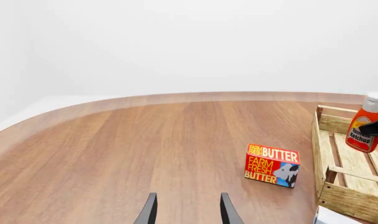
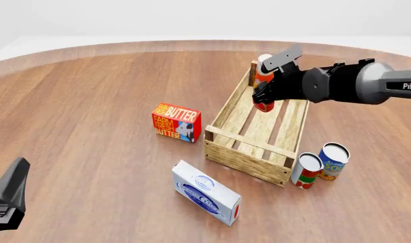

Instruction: Pick up the ketchup, and put it in the wooden tray.

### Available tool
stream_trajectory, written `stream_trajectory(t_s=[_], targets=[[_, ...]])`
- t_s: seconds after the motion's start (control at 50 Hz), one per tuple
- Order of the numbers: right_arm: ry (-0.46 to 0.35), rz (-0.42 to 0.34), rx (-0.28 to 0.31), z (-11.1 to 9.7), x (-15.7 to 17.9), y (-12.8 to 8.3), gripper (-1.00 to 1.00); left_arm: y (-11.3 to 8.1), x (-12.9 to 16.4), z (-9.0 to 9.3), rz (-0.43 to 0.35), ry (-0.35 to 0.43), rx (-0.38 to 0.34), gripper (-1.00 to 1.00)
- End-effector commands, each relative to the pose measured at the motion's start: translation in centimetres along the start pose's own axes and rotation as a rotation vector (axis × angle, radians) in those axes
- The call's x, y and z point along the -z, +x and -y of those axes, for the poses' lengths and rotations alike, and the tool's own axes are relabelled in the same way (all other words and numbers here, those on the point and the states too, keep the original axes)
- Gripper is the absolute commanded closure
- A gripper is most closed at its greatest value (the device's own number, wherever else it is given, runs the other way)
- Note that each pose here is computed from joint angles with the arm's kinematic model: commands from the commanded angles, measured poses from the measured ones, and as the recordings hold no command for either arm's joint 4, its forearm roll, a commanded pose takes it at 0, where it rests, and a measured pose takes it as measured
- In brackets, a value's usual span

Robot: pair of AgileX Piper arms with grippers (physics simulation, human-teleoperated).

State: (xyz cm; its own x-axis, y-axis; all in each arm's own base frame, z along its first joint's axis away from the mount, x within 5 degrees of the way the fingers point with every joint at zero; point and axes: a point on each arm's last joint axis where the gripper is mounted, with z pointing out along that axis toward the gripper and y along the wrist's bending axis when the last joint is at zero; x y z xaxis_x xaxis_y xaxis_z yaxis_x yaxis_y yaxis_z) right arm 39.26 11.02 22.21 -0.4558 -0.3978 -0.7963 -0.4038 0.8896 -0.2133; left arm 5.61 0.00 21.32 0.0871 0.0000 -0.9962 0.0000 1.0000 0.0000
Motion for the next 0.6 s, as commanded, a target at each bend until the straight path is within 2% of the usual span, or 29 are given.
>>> stream_trajectory(t_s=[0.02, 0.6], targets=[[0.002, -0.024, 0.008, 0.1, -1.2, 1.1, 1.00, 0.0, 0.0, 0.0, 0.000, 0.000, 0.000, -1.00], [-0.014, -0.075, -0.020, -0.8, -2.7, 3.6, 1.00, 0.0, 0.0, 0.0, 0.000, 0.000, 0.000, -1.00]])
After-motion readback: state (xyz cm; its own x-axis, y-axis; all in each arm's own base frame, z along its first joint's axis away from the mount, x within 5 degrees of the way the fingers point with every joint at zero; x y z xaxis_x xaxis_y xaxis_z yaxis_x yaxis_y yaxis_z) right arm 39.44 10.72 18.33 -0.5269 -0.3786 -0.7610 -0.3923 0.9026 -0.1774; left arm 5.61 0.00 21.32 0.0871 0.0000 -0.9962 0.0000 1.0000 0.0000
